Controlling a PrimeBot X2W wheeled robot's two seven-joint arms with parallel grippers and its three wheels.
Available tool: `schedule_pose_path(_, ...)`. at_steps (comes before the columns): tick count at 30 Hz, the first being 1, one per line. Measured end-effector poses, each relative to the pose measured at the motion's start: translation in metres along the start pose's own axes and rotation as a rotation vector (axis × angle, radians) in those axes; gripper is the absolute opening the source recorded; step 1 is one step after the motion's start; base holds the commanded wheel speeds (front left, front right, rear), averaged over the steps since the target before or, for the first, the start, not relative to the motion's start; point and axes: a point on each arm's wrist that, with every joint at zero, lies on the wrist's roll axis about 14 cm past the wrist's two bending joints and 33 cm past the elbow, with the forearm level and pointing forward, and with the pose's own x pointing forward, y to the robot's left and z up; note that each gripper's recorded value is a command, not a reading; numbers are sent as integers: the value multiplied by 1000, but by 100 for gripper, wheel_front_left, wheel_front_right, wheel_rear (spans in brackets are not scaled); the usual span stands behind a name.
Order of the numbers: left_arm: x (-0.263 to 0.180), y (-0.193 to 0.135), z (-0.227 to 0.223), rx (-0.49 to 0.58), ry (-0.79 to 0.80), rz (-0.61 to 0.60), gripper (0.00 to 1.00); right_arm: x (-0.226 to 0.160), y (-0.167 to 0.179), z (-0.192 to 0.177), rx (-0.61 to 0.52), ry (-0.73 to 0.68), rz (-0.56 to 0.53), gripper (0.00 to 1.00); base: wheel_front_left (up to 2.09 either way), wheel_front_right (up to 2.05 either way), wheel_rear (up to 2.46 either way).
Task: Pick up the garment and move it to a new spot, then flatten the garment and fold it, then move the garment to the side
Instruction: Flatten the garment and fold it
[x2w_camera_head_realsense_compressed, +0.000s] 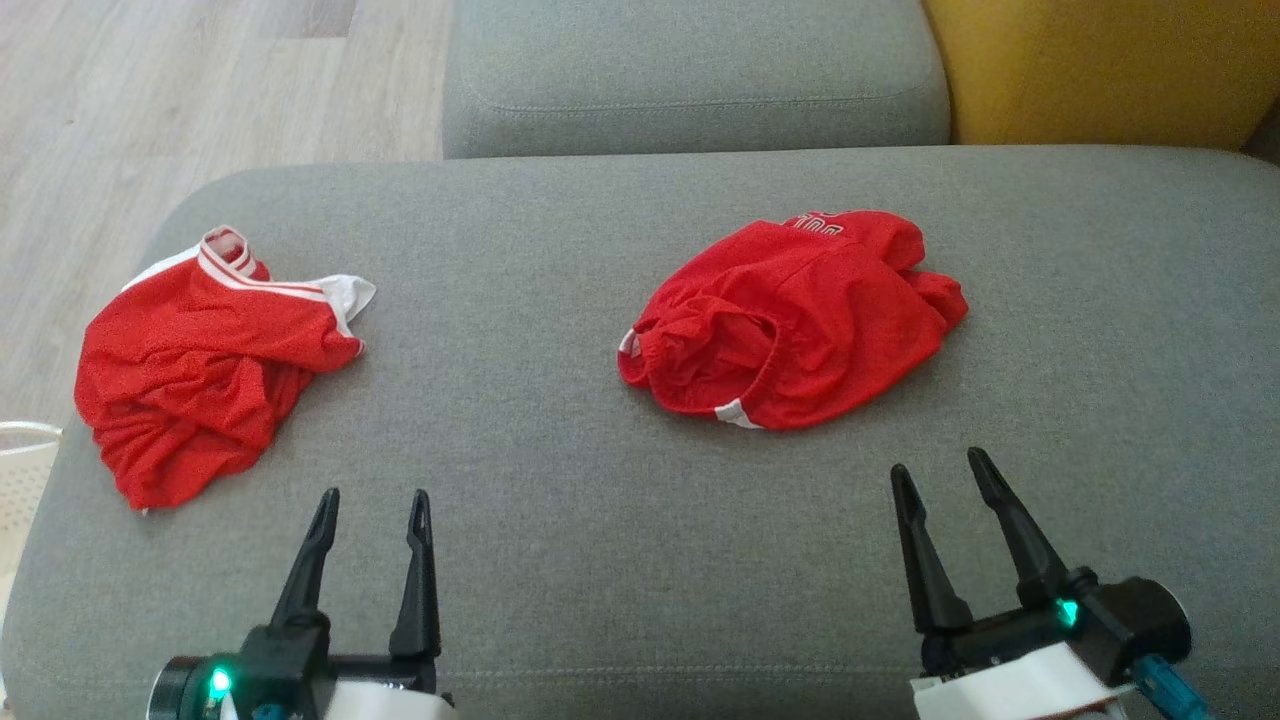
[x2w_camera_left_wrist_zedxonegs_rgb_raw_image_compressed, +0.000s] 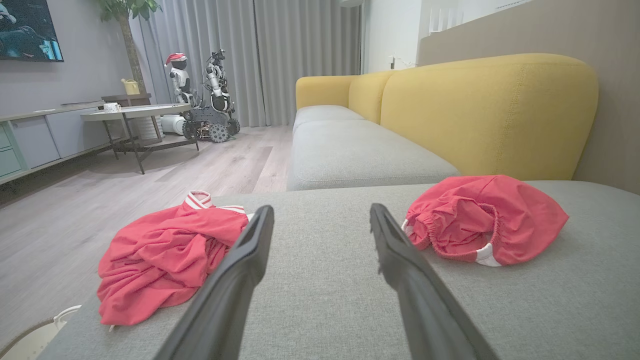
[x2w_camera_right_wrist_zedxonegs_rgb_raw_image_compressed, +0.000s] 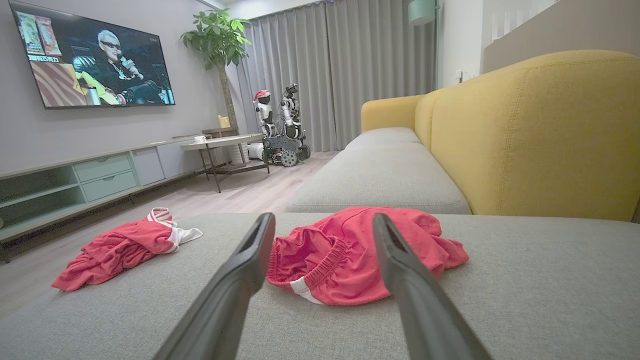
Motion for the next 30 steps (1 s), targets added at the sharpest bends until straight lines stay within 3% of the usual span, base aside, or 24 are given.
schedule_pose_path(16,6,-17,-4,3,12,-60,100,-3,-9,-4,4,11,-30,100,0,0,0)
schedule_pose_path(30,77,-128,-33,48,35,-542,100,27,-54,3,-25,-11,-124,100,0,0,0)
